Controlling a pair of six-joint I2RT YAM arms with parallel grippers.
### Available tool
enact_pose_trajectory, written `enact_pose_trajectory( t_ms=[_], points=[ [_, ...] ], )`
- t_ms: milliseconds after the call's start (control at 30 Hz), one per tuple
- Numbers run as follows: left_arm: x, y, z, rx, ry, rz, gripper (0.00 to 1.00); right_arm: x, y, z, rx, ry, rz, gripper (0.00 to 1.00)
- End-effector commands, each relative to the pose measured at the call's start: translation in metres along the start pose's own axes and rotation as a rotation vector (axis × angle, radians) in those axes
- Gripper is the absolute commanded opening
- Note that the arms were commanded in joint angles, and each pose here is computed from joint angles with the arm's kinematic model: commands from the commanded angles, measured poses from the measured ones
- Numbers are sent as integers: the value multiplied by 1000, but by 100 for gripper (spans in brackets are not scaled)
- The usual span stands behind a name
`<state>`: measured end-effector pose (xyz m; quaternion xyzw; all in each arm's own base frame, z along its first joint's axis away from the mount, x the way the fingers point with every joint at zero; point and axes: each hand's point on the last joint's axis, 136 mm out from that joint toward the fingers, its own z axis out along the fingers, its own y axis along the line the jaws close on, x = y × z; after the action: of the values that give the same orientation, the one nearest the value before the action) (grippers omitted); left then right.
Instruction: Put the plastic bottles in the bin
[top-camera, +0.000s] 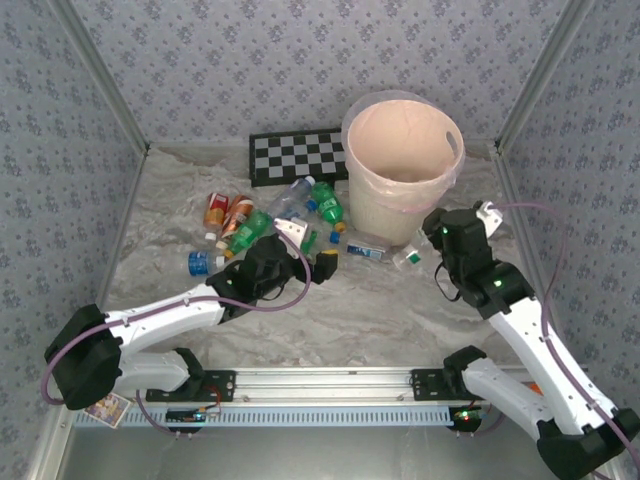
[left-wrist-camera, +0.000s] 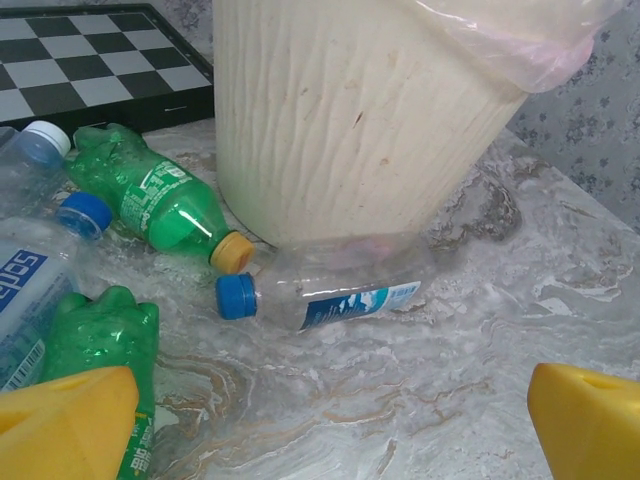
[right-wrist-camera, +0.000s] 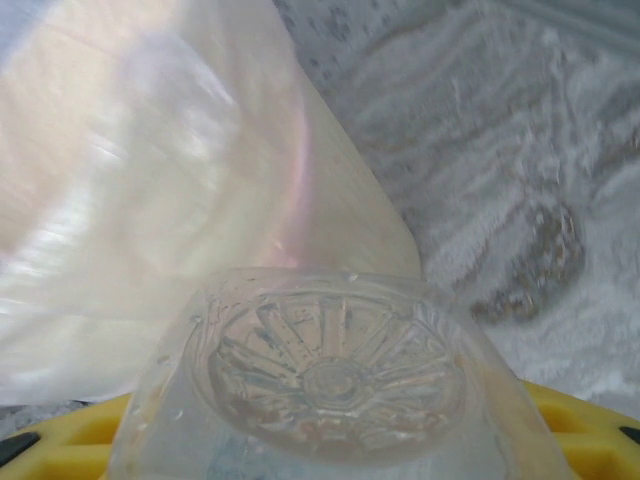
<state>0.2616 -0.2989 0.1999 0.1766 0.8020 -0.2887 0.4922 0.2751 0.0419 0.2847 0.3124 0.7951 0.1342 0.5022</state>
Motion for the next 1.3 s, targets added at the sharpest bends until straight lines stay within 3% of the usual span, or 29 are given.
enact_pose_trajectory(
  t_ms=[0,300,633,767,1133,1200,1267],
  points=[
    [-13,2,-6,-11,-48,-25,100,-35,8,-21,6,-95,-95,56],
    [-15,4,-8,-13,-57,-29,100,-105,74,-46,-109,-248,-176,54],
    [-14,0,-7,6,-48,-31,100,-142,153,-14,-131,-317,-333,54],
    [-16,-1,-8,8,-51,-31,100,-140,171,15,-102,-265,-387,54],
    [-19,-1,-12,8,-61,-19,100,-140,188,65,2,-271,-486,55],
    [-19,0,-11,5,-62,-18,100,-133,191,68,1,-259,-508,59],
    [-18,-2,-11,12,-58,-20,100,-129,191,69,5,-250,-515,70]
  ],
)
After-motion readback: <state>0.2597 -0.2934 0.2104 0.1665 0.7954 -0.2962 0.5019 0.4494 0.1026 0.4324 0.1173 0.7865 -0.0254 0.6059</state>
